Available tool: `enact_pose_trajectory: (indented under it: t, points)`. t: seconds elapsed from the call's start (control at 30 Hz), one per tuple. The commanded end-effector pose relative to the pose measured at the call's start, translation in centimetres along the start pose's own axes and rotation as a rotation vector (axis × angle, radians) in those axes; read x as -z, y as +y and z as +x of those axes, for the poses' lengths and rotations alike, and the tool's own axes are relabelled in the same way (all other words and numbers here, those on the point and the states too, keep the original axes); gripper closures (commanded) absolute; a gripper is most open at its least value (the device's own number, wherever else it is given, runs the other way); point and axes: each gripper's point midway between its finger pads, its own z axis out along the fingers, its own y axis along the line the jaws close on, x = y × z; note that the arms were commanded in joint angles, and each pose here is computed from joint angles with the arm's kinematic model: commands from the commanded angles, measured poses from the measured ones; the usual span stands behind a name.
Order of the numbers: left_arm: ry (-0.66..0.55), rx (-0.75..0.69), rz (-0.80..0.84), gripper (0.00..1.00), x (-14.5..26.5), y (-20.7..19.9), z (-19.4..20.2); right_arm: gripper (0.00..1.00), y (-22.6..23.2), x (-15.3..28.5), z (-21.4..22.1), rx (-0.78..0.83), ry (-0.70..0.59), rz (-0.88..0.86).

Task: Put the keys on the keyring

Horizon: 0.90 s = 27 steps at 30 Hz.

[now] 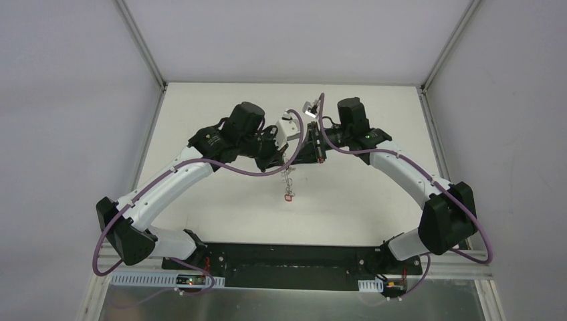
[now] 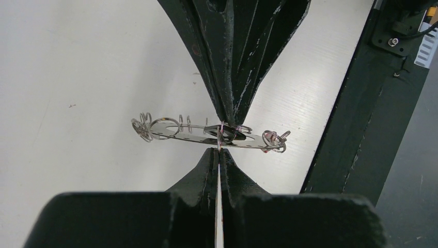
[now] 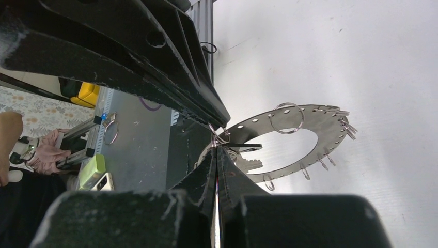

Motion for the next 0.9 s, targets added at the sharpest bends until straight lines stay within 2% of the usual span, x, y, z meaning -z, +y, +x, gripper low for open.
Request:
enact_pose_trajectory:
  t: [0.0, 0.87]
  points:
    - [-0.075, -0.013, -0.017, 1.00, 0.8, -0.1, -2.4, 1.00, 0.0, 0.1, -0.6, 0.049, -0.011, 0.027]
    - [-0.055, 0.002, -0.042, 1.00, 0.2, 0.6, -2.3, 1.00, -1.3, -0.2, -1.0, 0.006, -0.022, 0.099]
